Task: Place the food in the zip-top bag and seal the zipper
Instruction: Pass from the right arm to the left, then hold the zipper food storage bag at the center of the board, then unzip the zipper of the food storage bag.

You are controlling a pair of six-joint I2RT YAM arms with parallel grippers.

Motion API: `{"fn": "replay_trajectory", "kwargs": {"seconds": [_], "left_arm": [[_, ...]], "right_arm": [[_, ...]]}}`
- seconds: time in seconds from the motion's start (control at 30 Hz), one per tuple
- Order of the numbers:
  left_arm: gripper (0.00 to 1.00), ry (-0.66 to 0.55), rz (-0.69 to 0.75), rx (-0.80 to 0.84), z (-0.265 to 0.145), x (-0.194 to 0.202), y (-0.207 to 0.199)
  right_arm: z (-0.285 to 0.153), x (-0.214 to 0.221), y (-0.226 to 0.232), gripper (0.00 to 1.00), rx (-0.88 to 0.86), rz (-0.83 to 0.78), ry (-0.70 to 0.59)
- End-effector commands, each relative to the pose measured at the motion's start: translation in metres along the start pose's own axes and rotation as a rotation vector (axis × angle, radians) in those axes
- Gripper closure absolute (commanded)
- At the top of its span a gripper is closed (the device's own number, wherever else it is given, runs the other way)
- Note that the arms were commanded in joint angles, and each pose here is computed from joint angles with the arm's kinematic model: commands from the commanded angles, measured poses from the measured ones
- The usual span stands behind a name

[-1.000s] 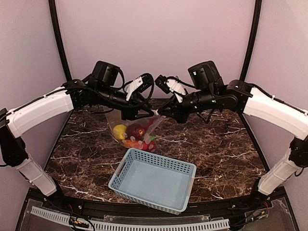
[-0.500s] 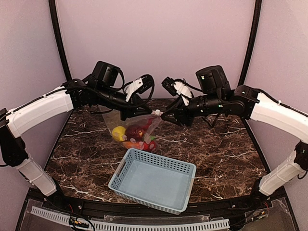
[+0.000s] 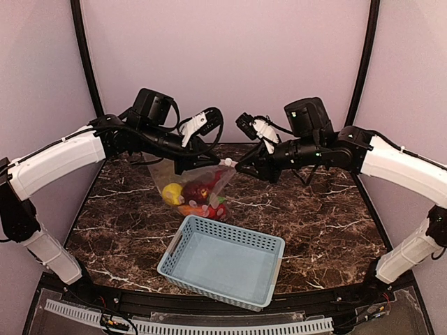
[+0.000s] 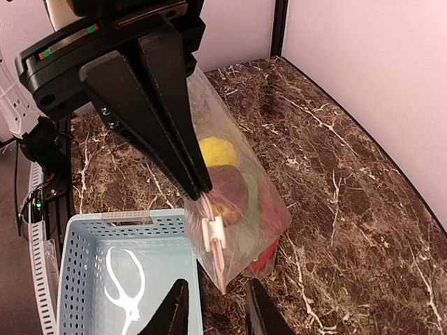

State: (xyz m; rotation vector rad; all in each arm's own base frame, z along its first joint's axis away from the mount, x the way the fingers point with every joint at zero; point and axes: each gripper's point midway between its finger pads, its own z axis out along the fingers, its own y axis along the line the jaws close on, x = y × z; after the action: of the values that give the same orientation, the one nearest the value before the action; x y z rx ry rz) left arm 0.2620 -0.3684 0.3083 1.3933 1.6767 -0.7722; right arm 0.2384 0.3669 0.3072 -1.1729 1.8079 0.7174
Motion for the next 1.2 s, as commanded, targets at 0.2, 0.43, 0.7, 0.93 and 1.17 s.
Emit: {"fn": "replay_trajectory", "kwargs": {"seconds": [0.2, 0.43, 0.7, 0.93, 1.17], "left_arm": [[0.99, -0.026, -0.006, 0.011, -0.009, -0.005, -0.008], [0.74, -0.047, -0.029, 0.060, -0.004, -0.008, -0.013], [0.60, -0.067, -0.049, 0.115, 0.009, -0.015, -0.013], [0.62, -0.082, -0.054, 0.149, 0.018, -0.020, -0.012], [0.65, -0.104, -0.057, 0.167, 0.019, -0.025, -0.013]], "right_arm": [[0.009, -0.010, -0.001, 0.84, -0.028, -0.010, -0.036], [0.009, -0.013, -0.003, 1.00, -0.023, -0.015, -0.047], [0.007, -0.016, -0.003, 1.00, -0.024, -0.015, -0.056], [0.007, -0.015, -0.003, 1.00, -0.023, -0.015, -0.057], [0.008, -0.013, -0.004, 1.00, -0.018, -0.014, -0.051]]}}
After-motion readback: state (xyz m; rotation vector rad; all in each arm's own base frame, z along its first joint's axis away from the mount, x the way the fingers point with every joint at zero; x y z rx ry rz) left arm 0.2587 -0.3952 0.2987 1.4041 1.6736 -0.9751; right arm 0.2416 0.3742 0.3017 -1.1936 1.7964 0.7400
